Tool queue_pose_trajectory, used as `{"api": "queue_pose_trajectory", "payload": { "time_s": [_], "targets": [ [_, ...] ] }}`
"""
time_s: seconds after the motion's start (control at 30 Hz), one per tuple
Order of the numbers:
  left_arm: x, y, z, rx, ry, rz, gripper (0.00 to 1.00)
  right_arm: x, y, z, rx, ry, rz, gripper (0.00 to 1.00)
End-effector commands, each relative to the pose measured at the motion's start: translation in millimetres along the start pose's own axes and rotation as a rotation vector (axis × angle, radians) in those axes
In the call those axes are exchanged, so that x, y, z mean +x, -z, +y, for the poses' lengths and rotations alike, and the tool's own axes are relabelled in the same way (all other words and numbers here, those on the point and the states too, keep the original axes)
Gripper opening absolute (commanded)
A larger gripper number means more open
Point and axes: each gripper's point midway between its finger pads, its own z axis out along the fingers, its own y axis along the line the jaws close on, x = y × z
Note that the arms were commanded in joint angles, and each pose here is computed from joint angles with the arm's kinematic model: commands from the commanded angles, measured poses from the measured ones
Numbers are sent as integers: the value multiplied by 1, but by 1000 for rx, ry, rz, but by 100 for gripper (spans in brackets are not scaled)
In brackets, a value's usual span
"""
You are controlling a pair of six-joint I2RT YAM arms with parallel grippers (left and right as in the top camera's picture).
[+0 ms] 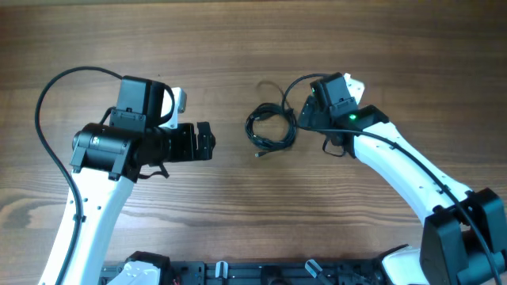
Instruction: Untangle cables
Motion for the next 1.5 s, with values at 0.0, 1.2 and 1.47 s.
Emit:
{"api": "queue_pose_trajectory", "payload": {
  "time_s": [0.0, 1.2, 1.47],
  "targets": [
    [0, -13, 6, -11, -13, -6, 100, 45, -2, 25, -146, -196, 226, 100],
    [20, -75, -56, 86, -202, 136, 89, 140, -74, 63, -28, -514, 284, 50],
    [22, -76, -51, 63, -202, 144, 88, 136, -75, 67, -46, -521, 273, 15]
  ]
}}
